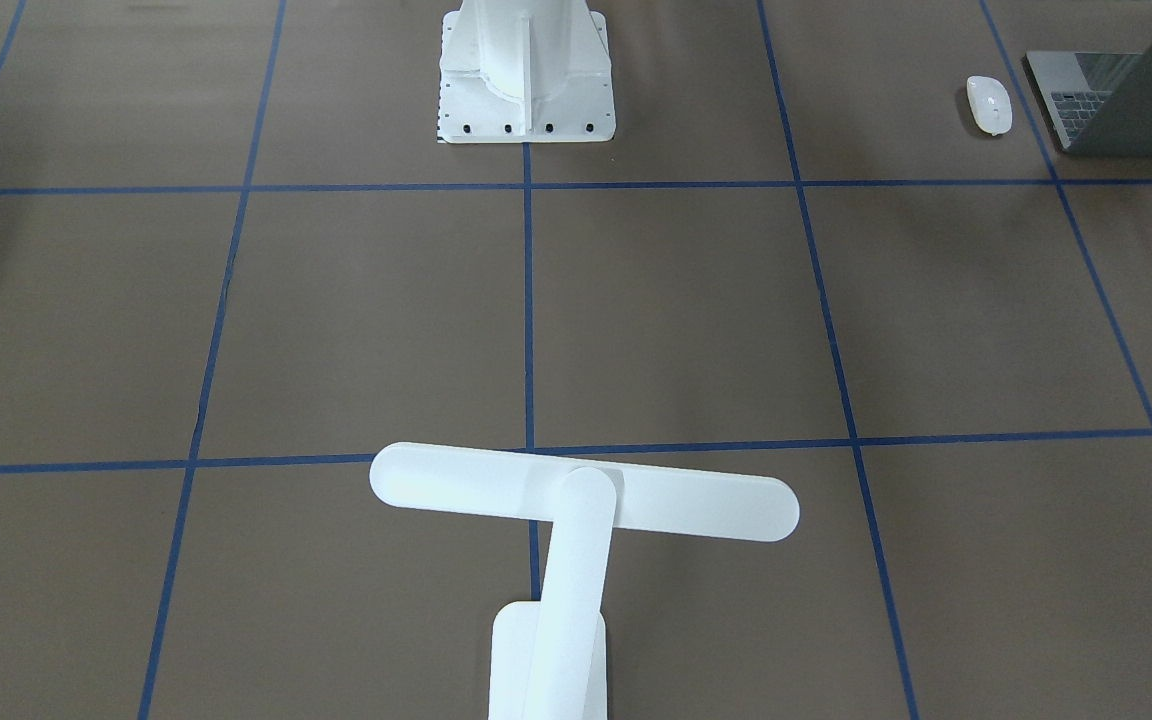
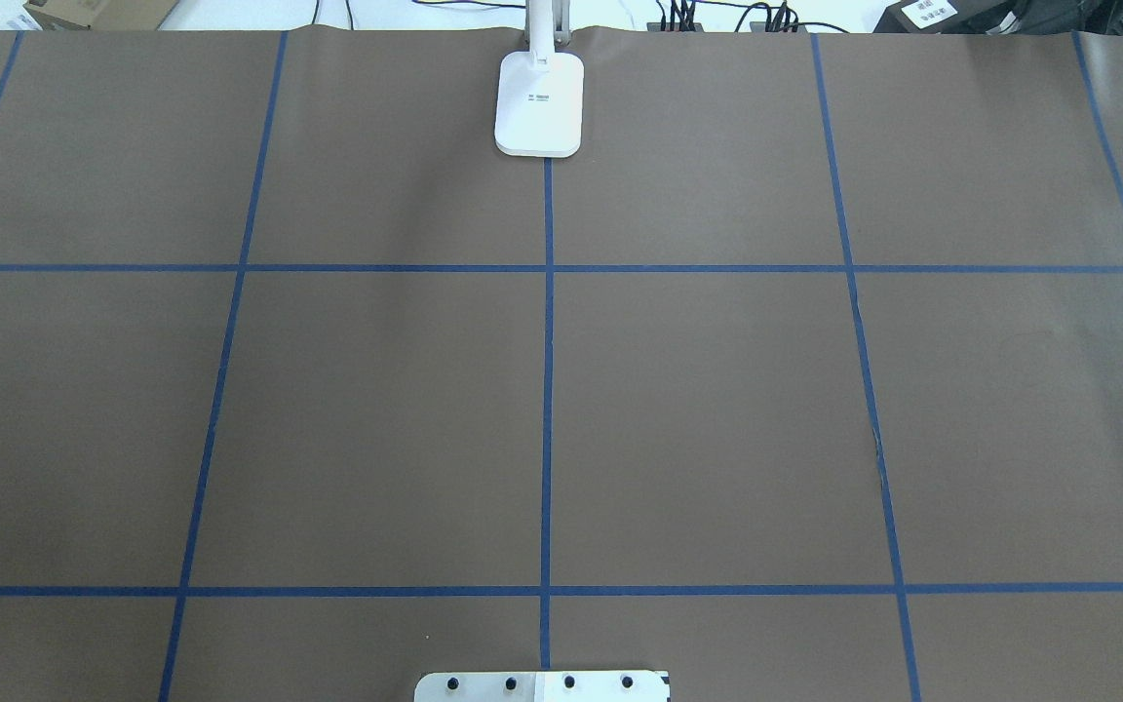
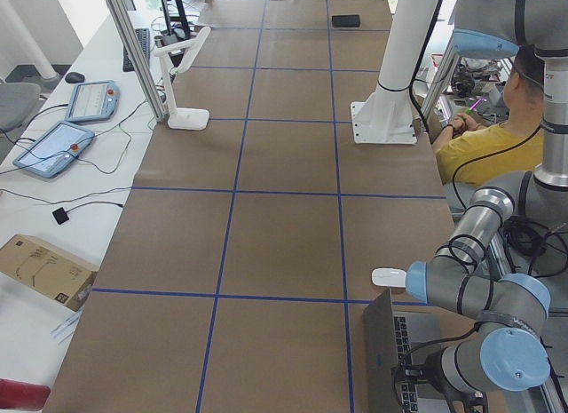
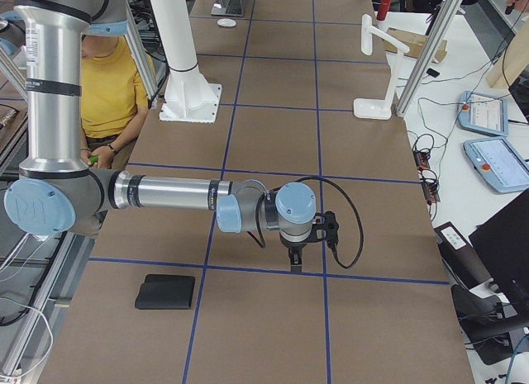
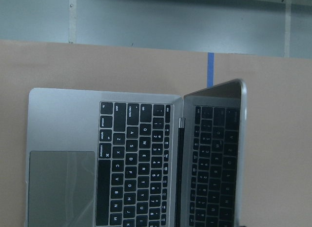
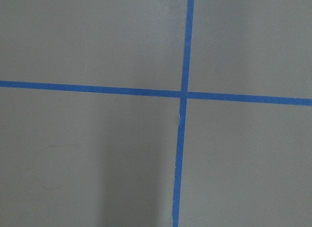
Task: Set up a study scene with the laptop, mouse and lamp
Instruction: 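Grasp the open silver laptop by its hinge with the left gripper and lift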
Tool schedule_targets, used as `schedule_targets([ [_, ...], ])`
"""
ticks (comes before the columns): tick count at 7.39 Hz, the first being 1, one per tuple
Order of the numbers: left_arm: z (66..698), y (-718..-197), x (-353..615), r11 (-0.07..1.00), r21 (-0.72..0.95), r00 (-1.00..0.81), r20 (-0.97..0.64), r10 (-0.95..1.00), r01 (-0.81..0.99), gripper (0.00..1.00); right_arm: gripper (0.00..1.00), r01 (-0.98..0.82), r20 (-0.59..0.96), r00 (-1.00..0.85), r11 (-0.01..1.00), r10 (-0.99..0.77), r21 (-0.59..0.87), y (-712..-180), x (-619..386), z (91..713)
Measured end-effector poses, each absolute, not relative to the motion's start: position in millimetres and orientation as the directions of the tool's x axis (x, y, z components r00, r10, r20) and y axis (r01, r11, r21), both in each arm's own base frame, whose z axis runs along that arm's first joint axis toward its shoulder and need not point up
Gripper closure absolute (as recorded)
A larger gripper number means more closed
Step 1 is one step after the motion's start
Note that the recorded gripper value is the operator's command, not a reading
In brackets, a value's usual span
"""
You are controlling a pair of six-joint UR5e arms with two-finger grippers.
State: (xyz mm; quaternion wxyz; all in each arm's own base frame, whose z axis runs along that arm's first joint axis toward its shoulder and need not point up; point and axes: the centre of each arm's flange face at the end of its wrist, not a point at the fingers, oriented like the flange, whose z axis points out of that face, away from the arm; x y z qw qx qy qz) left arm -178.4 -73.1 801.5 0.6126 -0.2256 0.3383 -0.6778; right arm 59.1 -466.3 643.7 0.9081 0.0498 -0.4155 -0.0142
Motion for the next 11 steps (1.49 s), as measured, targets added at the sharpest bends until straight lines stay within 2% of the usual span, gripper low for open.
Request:
schedule_targets([
  [2, 803, -74, -177, -0.020, -0.747, -0.161, -0.117, -0.980, 0.665, 0.43, 0.00, -0.016, 0.753, 0.654, 0.995, -0.067, 0.102, -466, 59, 644],
  [6, 796, -85, -179, 0.019, -0.756, -0.207, -0.203, -0.957, 0.655, 0.73, 0.00, -0.016, 0.754, 0.653, 0.995, -0.068, 0.103, -466, 59, 643],
  [8, 794, -87, -179, 0.027, -0.763, -0.221, -0.221, -0.950, 0.646, 1.00, 0.00, -0.016, 0.754, 0.653, 0.994, -0.068, 0.104, -466, 59, 643],
  [11, 788, -94, -181, 0.042, -0.775, -0.247, -0.251, -0.936, 0.630, 1.00, 0.00, -0.016, 0.754, 0.653, 0.994, -0.071, 0.107, -467, 59, 642],
])
